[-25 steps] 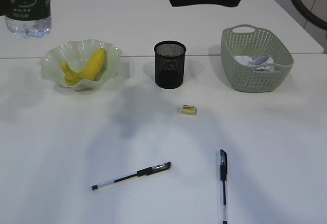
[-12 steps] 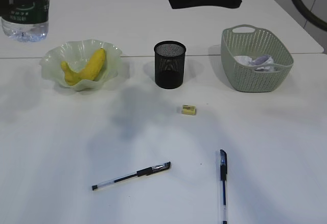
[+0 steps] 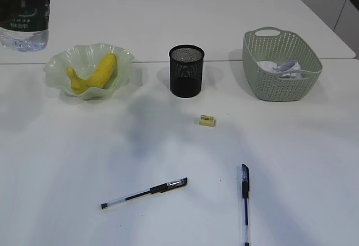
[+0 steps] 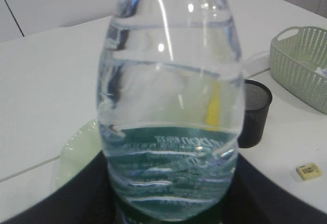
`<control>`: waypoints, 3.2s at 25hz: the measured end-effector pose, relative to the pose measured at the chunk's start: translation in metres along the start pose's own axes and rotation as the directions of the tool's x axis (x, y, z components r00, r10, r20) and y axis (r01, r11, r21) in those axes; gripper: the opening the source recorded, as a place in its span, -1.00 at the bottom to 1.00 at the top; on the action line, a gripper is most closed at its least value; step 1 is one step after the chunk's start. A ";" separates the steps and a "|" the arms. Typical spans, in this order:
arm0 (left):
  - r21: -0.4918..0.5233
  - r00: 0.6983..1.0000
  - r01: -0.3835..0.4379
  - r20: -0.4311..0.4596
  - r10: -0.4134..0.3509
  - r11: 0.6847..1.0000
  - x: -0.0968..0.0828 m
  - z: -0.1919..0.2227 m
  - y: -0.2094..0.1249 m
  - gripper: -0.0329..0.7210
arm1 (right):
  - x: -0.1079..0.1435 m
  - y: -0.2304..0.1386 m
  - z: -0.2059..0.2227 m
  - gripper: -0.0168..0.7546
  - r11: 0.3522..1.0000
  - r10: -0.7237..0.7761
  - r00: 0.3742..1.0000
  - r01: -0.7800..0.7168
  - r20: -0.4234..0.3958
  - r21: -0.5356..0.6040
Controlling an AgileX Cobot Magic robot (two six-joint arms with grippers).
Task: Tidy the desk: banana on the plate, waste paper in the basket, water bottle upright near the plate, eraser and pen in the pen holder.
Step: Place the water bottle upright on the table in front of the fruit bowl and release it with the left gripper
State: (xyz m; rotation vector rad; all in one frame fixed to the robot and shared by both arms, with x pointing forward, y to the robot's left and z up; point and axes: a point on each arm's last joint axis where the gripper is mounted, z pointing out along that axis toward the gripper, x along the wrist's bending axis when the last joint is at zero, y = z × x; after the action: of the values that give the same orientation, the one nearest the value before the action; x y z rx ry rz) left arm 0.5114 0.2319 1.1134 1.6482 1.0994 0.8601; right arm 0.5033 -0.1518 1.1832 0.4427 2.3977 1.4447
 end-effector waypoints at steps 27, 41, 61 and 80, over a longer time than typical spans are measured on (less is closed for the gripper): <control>-0.075 0.995 0.068 -0.066 -0.073 0.995 -0.016 0.011 -0.053 0.09 | 0.005 -0.004 -0.002 0.44 0.998 0.027 0.999 -0.024 -0.041 0.051; -0.179 0.988 0.076 -0.122 -0.099 0.981 -0.006 0.011 -0.075 0.09 | 0.007 -0.008 -0.003 0.44 0.995 0.042 0.998 -0.037 -0.055 0.094; -0.093 0.989 0.149 0.004 -0.150 0.984 0.032 0.063 -0.138 0.09 | 0.009 -0.014 -0.003 0.43 0.986 0.056 0.996 -0.044 -0.069 0.162; -0.082 0.982 0.105 0.167 -0.090 0.991 0.037 0.109 -0.176 0.09 | 0.011 -0.015 -0.004 0.43 0.981 0.084 0.992 -0.066 -0.090 0.180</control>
State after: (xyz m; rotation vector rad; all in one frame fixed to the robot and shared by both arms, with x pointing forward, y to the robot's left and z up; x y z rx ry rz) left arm 0.5735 0.2583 0.9145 1.5479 1.0049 0.6893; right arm 0.4903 -0.1569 1.1706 0.5209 2.6262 1.3170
